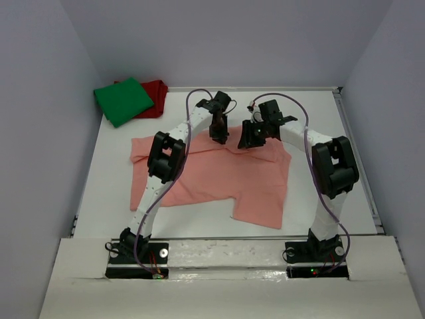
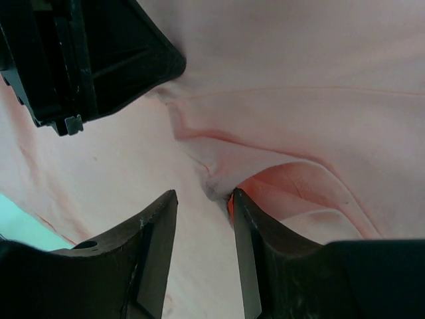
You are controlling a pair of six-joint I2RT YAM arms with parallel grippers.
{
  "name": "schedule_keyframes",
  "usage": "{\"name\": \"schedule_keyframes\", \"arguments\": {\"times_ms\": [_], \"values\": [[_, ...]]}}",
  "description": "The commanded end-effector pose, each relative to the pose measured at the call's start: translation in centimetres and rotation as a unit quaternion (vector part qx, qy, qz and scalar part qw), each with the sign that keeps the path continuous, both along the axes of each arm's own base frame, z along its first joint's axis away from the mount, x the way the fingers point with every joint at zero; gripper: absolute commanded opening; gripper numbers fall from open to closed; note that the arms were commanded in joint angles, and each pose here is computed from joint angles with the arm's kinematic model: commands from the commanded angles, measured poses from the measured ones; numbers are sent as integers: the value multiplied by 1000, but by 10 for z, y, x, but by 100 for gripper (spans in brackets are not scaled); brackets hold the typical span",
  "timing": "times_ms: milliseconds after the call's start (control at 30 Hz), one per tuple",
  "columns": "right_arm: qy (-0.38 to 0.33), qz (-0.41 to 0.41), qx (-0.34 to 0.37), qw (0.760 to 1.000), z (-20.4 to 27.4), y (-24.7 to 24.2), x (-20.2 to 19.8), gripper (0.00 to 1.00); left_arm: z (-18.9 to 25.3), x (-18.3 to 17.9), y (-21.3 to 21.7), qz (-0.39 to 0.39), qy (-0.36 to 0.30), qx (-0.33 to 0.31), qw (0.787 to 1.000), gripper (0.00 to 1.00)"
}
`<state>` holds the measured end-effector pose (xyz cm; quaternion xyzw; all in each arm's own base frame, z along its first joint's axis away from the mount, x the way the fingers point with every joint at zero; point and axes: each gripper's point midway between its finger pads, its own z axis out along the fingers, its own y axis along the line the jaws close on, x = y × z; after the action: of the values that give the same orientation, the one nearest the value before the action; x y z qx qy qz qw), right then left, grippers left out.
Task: Fold and stack the t-shirts
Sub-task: Fold the flattened tshirt in 1/3 of the way
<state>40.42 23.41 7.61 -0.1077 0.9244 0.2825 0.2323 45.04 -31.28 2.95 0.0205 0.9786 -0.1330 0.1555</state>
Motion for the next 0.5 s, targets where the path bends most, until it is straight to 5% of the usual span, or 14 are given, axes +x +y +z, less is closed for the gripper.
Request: {"name": "schedule_keyframes", "arguments": {"times_ms": [0, 33, 67, 133, 467], "values": [[-36, 10, 2, 999, 8, 9, 18, 43, 5, -3, 8, -3, 8, 4, 1000, 26], [-33, 11, 1, 999, 5, 9, 18, 39, 5, -4, 8, -4, 9, 4, 1000, 26], [-29, 11, 1, 1000, 2, 9, 17, 21, 4, -3, 9, -3, 11, 4, 1000, 26], [-26, 10, 0, 1000, 0, 9, 17, 3, 4, -3, 10, -3, 10, 4, 1000, 26], [23, -19, 31, 999, 24, 12, -4, 0, 4, 0, 16, 2, 12, 6, 1000, 26]]}}
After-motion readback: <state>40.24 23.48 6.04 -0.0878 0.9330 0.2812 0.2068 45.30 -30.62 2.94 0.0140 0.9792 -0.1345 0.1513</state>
